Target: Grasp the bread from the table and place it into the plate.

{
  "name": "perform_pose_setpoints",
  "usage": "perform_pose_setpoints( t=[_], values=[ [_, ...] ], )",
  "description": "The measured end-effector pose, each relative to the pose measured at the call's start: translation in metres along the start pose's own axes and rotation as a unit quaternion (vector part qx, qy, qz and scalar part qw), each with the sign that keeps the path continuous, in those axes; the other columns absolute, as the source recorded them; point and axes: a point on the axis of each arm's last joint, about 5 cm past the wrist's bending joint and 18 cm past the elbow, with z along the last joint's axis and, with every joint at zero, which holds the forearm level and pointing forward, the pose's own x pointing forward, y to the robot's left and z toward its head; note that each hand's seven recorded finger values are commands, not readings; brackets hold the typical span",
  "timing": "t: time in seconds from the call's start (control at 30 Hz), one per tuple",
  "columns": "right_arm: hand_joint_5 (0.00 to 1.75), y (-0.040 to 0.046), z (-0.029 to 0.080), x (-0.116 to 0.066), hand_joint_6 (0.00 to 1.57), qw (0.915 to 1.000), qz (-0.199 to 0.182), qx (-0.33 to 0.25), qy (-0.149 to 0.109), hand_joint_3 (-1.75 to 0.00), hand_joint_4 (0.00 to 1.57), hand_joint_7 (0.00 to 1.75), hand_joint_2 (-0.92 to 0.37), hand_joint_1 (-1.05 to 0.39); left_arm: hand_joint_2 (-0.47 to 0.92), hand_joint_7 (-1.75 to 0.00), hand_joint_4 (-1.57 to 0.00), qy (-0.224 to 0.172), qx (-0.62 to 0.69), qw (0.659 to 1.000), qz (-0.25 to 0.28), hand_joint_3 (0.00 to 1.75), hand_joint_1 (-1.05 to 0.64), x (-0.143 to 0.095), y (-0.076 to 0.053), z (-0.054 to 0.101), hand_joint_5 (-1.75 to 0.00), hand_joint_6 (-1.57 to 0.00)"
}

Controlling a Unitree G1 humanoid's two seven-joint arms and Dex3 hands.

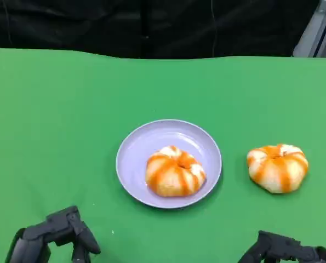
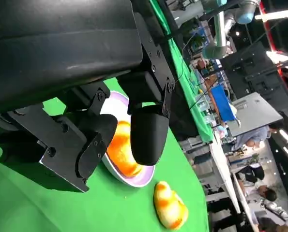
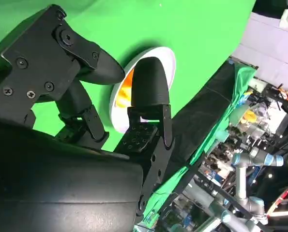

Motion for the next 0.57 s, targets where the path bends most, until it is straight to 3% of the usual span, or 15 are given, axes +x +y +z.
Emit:
perform_pose_setpoints(
  t=[0.23, 0.57],
  values=[
    [1.56, 0.0003, -0.001, -0.0004, 0.89, 1.0, 0.0, 0.003, -0.002, -1.38, 0.9, 1.11, -0.24, -0.09, 0.3, -1.54, -0.88, 0.006, -0.006, 1.0, 0.002, 1.5, 0.11, 0.0005, -0.0005, -0.0003, -1.73, -0.83],
    [1.53, 0.0006, -0.0019, -0.0009, 0.9, 1.0, 0.002, -0.002, -0.001, -1.3, 0.91, 1.09, -0.27, -0.11, 0.33, -1.51, -0.85, 0.006, -0.017, 1.0, -0.003, 1.44, 0.1, 0.001, -0.0008, -0.0006, -1.71, -0.83]
  ],
)
